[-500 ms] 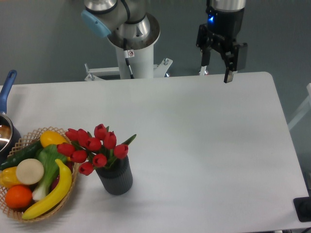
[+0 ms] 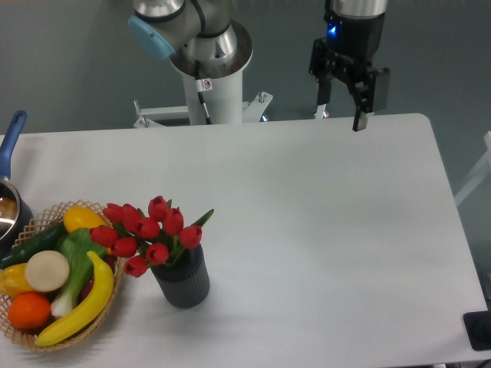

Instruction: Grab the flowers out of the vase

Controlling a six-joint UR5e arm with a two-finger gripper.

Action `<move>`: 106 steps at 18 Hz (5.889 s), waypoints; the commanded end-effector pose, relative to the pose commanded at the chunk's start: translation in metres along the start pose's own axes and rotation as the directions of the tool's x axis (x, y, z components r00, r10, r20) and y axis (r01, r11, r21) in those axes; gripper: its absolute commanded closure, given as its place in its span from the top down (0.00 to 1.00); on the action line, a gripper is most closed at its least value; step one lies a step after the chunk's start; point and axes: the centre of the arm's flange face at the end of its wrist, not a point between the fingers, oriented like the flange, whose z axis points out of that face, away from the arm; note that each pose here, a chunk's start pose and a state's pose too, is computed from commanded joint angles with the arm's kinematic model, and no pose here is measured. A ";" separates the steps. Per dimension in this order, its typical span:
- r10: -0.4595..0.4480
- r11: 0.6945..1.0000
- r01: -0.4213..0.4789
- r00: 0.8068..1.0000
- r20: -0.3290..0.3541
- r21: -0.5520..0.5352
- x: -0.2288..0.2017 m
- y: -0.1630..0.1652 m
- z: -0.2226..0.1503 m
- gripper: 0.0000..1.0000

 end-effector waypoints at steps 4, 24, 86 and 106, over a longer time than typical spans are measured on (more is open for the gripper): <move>-0.055 0.998 0.055 0.998 0.016 0.003 0.006 -0.003 0.009 1.00; -0.347 0.877 0.382 0.923 -0.166 0.291 0.054 -0.087 0.105 1.00; -0.183 0.789 0.318 0.939 -0.292 0.526 0.035 -0.190 0.224 1.00; -0.177 0.774 0.320 0.938 -0.299 0.546 0.030 -0.192 0.225 0.50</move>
